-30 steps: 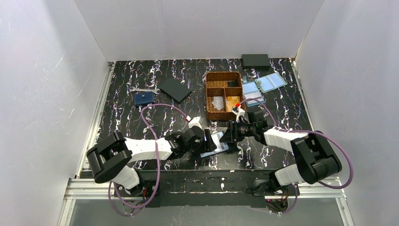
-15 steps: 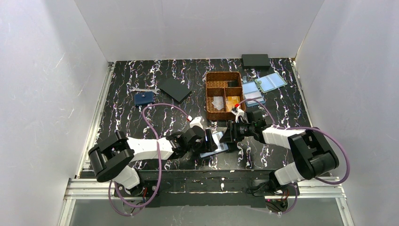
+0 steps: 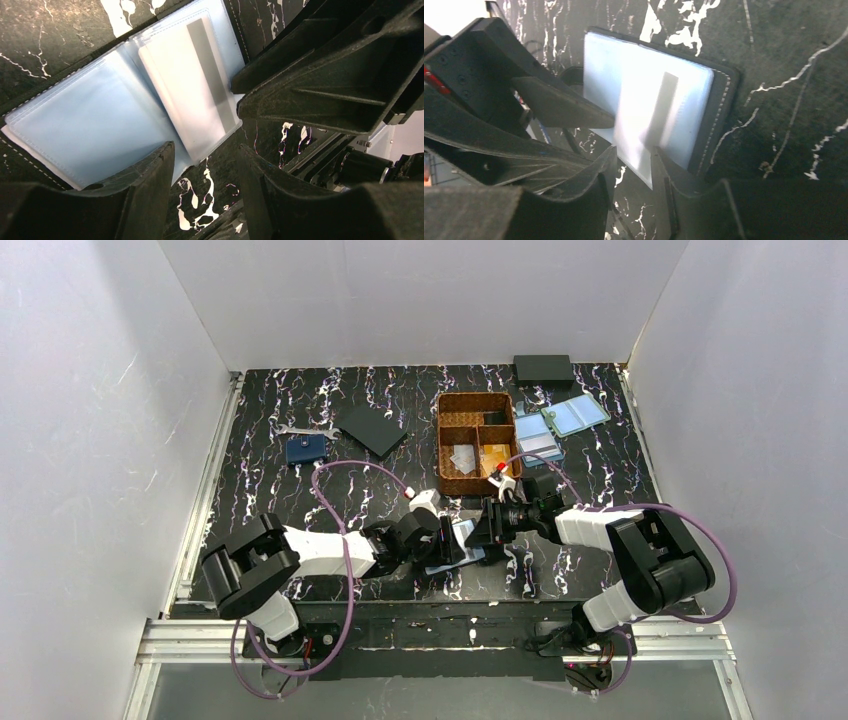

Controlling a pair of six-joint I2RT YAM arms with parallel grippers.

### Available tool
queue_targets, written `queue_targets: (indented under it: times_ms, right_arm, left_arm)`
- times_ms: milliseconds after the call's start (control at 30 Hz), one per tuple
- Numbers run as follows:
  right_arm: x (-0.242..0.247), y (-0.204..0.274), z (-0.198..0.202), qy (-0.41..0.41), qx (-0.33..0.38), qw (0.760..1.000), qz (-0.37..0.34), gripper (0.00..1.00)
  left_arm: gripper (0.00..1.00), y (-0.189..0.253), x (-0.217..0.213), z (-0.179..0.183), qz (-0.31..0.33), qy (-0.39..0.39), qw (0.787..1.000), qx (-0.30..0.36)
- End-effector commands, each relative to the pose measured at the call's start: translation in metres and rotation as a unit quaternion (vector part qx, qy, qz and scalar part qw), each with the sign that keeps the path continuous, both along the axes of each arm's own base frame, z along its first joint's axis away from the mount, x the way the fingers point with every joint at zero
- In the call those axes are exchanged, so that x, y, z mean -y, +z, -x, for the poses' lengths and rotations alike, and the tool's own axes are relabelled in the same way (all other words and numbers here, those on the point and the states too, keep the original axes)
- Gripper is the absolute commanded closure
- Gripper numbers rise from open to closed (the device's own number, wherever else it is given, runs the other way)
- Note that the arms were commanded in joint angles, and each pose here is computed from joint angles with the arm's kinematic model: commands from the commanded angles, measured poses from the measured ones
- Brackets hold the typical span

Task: Take the credit cards out of the card holder
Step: Remove the credit card from the card holder.

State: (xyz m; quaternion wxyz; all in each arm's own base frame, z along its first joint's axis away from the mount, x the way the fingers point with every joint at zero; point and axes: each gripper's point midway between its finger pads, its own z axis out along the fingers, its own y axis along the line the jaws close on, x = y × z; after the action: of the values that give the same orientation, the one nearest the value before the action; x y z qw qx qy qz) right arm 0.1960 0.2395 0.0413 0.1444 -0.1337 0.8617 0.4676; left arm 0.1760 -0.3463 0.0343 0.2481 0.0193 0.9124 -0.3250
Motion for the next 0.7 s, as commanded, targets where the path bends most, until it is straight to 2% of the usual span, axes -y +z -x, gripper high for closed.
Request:
queue_targets:
  times_ms: [0, 200, 267, 400, 667]
  right_arm:
    - [-0.016, 0.025, -0.005, 0.02, 0.004, 0.998, -0.054, 0.62]
    - [-0.02, 0.037, -0.005, 0.022, 0.009, 0.997, -0.079, 0.64]
    - [-0.016, 0.033, -0.012, 0.013, 0.027, 0.998, -0.052, 0.66]
    - [0.001, 0.023, -0.034, -0.033, 0.091, 0.995, 0.016, 0.65]
    - [0.012, 0.005, -0.041, -0.045, 0.092, 0.993, 0.064, 0.64]
  left_arm:
    - [0.52, 0.002, 0.007, 0.0, -0.001, -0.018, 1.0, 0.004]
    - [0.48, -0.002, 0.014, 0.004, 0.001, -0.045, 0.999, -0.009]
    - [0.49, -0.005, 0.011, 0.004, -0.003, -0.036, 0.999, -0.013]
    - [0.58, -0.013, -0.001, -0.002, -0.012, 0.0, 1.0, -0.017]
    - [0.61, -0.02, -0.004, -0.003, -0.014, 0.011, 0.999, -0.032]
